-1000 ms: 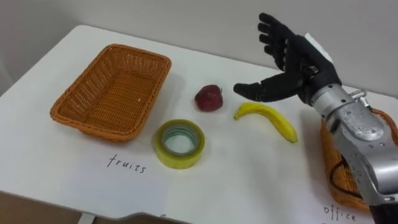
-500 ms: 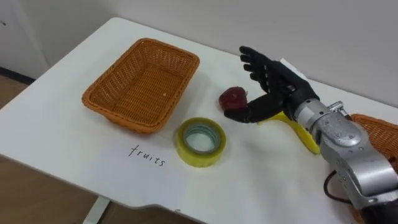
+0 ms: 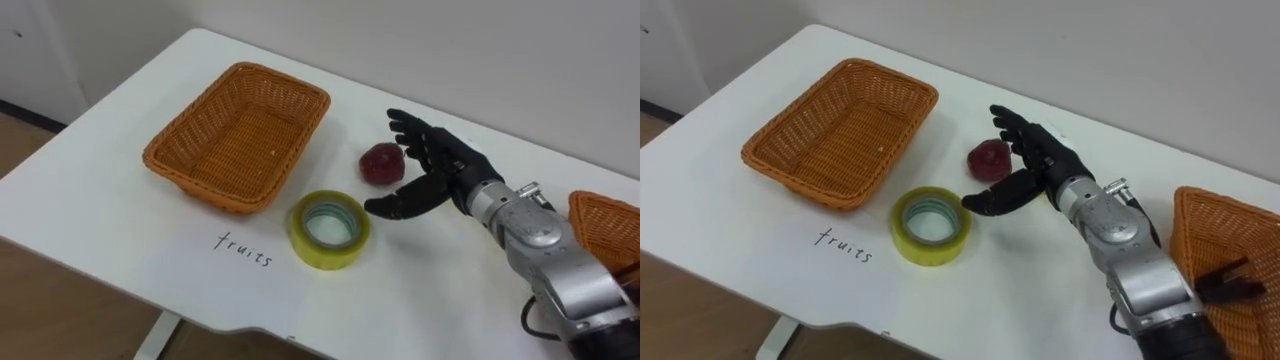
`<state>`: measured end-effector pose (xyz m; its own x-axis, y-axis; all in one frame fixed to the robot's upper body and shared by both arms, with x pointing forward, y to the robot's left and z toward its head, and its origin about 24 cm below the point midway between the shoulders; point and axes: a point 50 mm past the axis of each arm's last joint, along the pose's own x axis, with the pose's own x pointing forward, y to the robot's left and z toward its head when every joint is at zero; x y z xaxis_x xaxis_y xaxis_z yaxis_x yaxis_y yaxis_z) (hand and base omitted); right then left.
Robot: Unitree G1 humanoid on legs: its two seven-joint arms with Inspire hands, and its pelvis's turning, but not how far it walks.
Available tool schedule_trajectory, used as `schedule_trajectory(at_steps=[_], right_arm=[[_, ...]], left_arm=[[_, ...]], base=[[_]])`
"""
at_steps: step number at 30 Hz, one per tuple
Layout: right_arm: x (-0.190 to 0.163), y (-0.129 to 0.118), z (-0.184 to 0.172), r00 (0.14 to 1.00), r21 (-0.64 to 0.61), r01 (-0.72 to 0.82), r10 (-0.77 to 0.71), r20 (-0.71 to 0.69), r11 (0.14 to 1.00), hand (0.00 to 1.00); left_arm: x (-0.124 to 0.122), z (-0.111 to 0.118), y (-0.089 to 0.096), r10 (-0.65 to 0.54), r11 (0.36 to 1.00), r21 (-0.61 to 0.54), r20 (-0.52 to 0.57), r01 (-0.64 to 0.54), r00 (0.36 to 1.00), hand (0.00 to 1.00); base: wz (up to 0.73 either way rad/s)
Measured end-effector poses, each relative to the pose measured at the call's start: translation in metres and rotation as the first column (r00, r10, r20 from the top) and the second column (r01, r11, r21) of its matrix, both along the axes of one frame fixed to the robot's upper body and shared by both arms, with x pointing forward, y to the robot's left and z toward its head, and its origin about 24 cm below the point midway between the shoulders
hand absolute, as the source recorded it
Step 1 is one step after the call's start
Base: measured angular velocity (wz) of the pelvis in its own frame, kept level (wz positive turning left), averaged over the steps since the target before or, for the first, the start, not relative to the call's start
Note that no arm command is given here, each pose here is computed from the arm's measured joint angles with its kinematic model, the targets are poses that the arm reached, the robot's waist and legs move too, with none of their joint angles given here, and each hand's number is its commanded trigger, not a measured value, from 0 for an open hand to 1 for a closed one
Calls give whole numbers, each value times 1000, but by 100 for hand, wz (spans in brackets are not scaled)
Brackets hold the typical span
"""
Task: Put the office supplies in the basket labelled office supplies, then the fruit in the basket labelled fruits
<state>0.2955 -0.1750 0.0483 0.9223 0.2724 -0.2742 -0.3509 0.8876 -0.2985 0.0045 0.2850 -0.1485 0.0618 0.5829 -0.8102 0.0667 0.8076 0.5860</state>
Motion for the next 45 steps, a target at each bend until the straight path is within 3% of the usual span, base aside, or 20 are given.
schedule_trajectory(at_steps=[7,18,32,45], right_arm=[[0,-3,-6,1000,-16,21,-21,-20,1000,0],[12,2,-12,999,-101,33,-36,-28,994,0],[14,7,-10,1000,-110,14,-17,-23,994,0],[17,24,-8,999,-143,-36,36,-1,989,0]], left_arm=[[-4,0,0,3,1000,1,-7,-3,1000,0],[10,2,0,-49,999,7,23,49,999,0],[12,2,0,-67,998,8,22,67,997,0],[18,2,-3,-126,992,-2,24,126,992,0]], base=[[4],[1],[0],[0]])
